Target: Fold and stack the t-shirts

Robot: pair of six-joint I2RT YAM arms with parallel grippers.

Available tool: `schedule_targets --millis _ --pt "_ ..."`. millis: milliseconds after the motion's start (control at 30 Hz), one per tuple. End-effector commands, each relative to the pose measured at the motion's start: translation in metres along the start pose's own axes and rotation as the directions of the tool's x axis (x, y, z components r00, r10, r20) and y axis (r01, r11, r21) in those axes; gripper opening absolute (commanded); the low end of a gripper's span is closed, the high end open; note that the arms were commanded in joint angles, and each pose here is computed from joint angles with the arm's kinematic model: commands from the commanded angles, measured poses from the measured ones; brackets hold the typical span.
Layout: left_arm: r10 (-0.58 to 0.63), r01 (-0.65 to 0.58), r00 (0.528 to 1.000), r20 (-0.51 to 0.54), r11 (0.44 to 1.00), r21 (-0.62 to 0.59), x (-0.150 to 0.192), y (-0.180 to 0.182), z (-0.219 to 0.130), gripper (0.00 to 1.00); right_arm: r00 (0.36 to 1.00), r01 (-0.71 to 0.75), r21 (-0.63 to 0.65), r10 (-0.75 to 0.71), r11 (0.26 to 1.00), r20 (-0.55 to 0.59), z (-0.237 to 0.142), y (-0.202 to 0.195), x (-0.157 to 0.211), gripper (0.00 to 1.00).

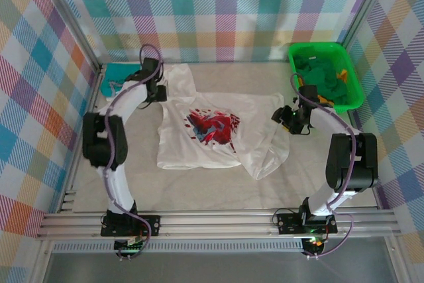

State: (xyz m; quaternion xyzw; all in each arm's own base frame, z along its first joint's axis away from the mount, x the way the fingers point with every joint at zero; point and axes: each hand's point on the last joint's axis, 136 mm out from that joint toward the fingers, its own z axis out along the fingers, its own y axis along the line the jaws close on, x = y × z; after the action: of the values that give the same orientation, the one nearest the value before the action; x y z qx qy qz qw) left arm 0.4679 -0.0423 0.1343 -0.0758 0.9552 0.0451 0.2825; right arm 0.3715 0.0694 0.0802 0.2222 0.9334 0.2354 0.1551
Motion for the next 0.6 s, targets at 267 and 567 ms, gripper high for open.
schedule_targets --millis 267,567 --pt "-0.240 0.271 0.937 -0.255 0.958 0.094 0.175 -0.001 -0.064 0.57 0.996 -0.021 -0.114 0.012 0.993 -0.085 0.006 0.012 0.024 0.52" --pt "-0.253 0.304 0.900 -0.355 0.948 0.096 0.243 -0.010 -0.049 0.58 0.995 -0.005 -0.124 -0.008 0.992 -0.100 0.011 0.016 0.034 0.51"
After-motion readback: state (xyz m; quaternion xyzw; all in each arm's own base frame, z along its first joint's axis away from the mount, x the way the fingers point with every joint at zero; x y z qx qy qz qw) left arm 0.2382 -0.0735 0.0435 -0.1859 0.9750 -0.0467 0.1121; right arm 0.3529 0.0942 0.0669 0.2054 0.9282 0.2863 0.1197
